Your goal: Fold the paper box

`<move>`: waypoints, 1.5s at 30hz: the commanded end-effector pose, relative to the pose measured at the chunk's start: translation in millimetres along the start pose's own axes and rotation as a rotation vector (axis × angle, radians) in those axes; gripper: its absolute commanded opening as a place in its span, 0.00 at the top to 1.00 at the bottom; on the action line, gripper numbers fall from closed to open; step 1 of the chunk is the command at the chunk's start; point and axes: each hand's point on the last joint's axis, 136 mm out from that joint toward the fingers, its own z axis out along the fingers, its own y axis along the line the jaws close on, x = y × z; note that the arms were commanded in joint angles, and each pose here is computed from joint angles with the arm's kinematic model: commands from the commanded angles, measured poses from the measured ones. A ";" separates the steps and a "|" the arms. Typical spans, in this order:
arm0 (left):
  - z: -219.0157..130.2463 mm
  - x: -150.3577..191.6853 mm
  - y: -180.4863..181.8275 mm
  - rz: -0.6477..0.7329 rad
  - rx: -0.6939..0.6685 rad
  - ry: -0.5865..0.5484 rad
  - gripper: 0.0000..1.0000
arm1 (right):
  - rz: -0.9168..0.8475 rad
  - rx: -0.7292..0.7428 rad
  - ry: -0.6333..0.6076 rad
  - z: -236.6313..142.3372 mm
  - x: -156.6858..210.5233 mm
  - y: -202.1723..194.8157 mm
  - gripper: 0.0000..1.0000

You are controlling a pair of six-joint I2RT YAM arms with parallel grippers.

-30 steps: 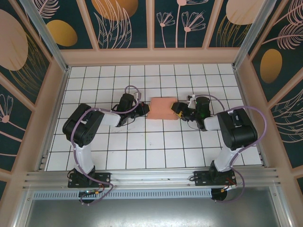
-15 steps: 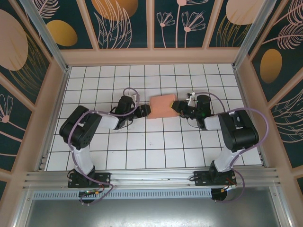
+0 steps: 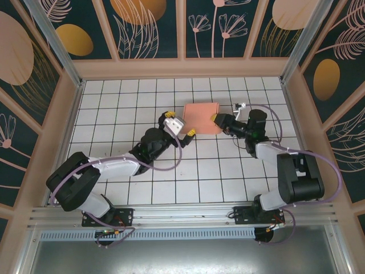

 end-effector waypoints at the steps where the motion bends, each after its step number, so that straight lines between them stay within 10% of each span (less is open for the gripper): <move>1: -8.6 -19.8 -8.8 0.451 -0.103 -0.092 0.01 | -0.014 -0.040 0.012 -12.4 -0.9 18.6 0.67; 10: -2.5 -8.7 -24.3 0.799 -0.221 -0.123 0.02 | 0.019 -0.114 0.038 -35.1 -1.1 39.3 0.68; 36: 6.0 -26.4 -25.1 0.827 -0.320 -0.237 0.63 | 0.115 -0.167 0.119 -39.1 25.2 49.1 0.71; 45: 7.1 -16.2 -27.5 0.677 -0.219 -0.165 0.84 | 0.025 -0.149 0.030 -41.5 8.0 53.1 0.27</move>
